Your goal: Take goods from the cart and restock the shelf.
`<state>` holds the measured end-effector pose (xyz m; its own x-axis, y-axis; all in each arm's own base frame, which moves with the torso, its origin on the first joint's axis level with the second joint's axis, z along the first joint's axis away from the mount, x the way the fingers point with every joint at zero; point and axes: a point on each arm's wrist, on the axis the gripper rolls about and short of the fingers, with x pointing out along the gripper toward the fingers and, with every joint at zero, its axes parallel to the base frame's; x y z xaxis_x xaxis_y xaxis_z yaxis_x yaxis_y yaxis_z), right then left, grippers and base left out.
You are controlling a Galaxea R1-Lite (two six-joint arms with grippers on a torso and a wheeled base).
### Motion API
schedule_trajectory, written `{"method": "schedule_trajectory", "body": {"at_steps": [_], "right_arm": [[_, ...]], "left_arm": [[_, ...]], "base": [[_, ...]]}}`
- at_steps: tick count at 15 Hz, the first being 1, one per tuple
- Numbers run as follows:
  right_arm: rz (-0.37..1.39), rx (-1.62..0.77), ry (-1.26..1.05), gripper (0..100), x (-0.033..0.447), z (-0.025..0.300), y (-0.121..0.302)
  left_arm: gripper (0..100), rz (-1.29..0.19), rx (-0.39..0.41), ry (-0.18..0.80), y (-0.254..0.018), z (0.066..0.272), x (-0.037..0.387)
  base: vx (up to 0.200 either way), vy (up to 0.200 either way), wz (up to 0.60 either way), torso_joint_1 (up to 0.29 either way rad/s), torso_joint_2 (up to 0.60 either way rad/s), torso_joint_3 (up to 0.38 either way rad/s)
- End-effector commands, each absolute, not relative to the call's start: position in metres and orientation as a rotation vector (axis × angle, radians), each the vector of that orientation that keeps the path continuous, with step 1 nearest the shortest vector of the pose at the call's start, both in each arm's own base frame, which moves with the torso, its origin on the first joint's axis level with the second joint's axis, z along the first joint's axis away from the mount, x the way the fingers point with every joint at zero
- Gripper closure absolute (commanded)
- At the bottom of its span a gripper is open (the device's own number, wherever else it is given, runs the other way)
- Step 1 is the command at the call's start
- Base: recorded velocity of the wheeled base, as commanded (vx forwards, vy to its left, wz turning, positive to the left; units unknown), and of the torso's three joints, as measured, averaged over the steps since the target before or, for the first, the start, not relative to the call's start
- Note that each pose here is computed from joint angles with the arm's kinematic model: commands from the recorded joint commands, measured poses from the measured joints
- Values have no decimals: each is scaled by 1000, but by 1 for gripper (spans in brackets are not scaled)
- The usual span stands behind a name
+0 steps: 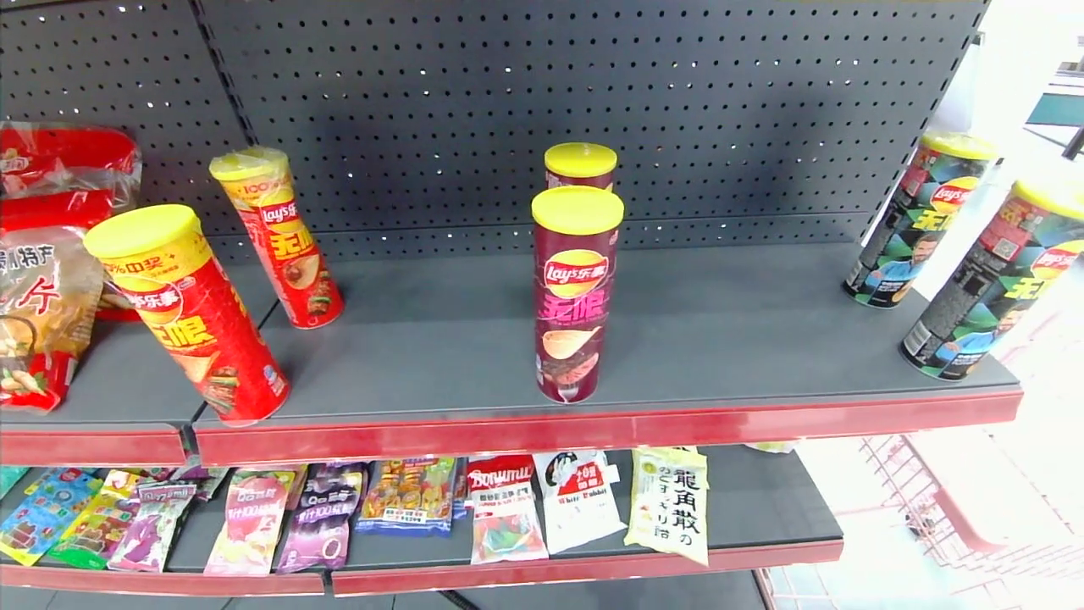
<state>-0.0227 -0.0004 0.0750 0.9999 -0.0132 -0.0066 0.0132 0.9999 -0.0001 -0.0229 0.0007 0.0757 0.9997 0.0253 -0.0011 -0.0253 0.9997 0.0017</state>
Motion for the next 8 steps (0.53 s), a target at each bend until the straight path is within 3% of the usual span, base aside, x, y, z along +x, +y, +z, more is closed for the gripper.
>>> {"method": "schedule_trajectory", "body": {"at_steps": [1, 7, 8], "right_arm": [[-12, 0, 6, 0, -23, 75, 0], [-11, -2, 6, 0, -23, 75, 0], [-12, -2, 6, 0, -23, 75, 0]], "left_arm": [[0, 26, 2, 2, 1, 76, -23], [0, 26, 2, 2, 1, 76, -23], [0, 25, 2, 2, 1, 76, -23]], "base": [[0, 0, 0, 0, 0, 0], [0, -200, 0, 2, 4, 2], [0, 0, 0, 0, 0, 0]]}}
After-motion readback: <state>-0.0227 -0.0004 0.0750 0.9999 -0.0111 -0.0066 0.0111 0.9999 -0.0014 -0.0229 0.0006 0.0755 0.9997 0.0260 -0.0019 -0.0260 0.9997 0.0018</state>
